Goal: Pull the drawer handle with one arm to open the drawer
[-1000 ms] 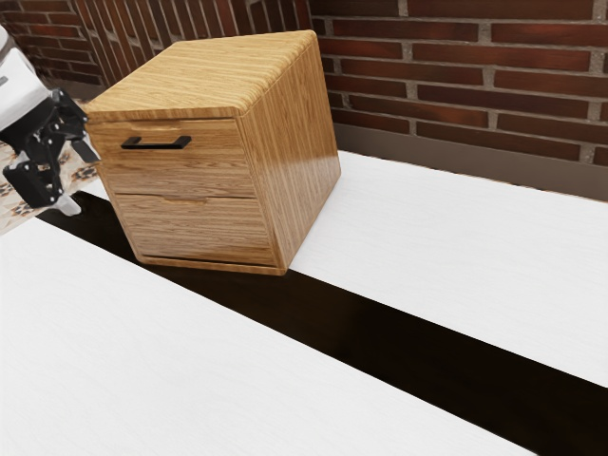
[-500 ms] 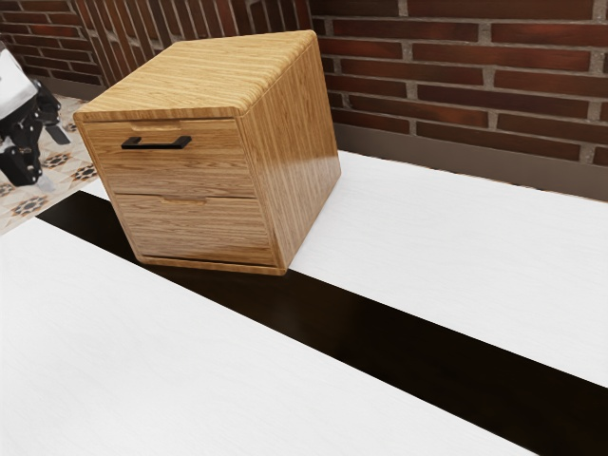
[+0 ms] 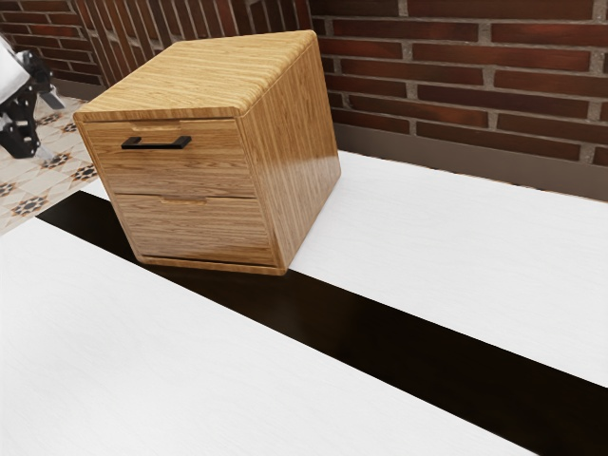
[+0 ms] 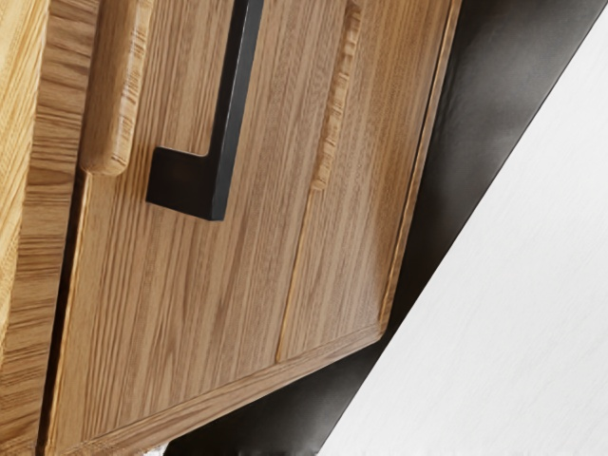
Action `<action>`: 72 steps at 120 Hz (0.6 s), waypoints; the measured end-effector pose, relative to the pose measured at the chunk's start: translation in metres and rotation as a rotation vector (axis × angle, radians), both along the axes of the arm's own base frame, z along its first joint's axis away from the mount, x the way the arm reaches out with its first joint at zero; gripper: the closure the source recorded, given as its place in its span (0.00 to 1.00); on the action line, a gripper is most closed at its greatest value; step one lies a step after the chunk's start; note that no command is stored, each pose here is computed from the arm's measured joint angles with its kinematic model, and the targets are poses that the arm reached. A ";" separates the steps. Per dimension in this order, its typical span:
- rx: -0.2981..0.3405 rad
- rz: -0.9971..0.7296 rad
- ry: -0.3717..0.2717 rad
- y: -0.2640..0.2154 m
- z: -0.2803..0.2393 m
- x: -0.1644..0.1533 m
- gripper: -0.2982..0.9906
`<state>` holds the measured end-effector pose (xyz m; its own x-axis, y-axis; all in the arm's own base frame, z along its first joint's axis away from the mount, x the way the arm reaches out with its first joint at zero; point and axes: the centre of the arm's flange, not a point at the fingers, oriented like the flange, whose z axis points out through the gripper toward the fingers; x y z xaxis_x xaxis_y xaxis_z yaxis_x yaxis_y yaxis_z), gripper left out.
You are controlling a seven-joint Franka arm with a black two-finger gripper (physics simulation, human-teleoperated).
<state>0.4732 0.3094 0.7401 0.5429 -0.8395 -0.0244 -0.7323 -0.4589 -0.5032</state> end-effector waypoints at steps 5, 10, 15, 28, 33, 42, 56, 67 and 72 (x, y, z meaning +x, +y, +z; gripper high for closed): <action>0.001 0.007 -0.005 0.008 0.000 -0.004 0.23; 0.003 0.018 -0.007 0.018 -0.001 -0.011 0.23; 0.005 0.029 -0.006 0.027 -0.001 -0.017 0.23; 0.017 0.047 -0.009 0.044 0.001 -0.030 0.23; 0.022 0.050 -0.010 0.048 0.002 -0.033 0.23; 0.032 0.051 -0.012 0.055 0.002 -0.037 0.23; 0.047 0.047 -0.009 0.061 -0.001 -0.036 0.23; 0.055 0.022 -0.012 0.055 -0.003 -0.027 0.23; 0.057 0.001 -0.015 0.047 -0.003 -0.021 0.23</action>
<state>0.4526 0.3567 0.7373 0.5448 -0.8361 -0.0640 -0.7239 -0.4304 -0.5391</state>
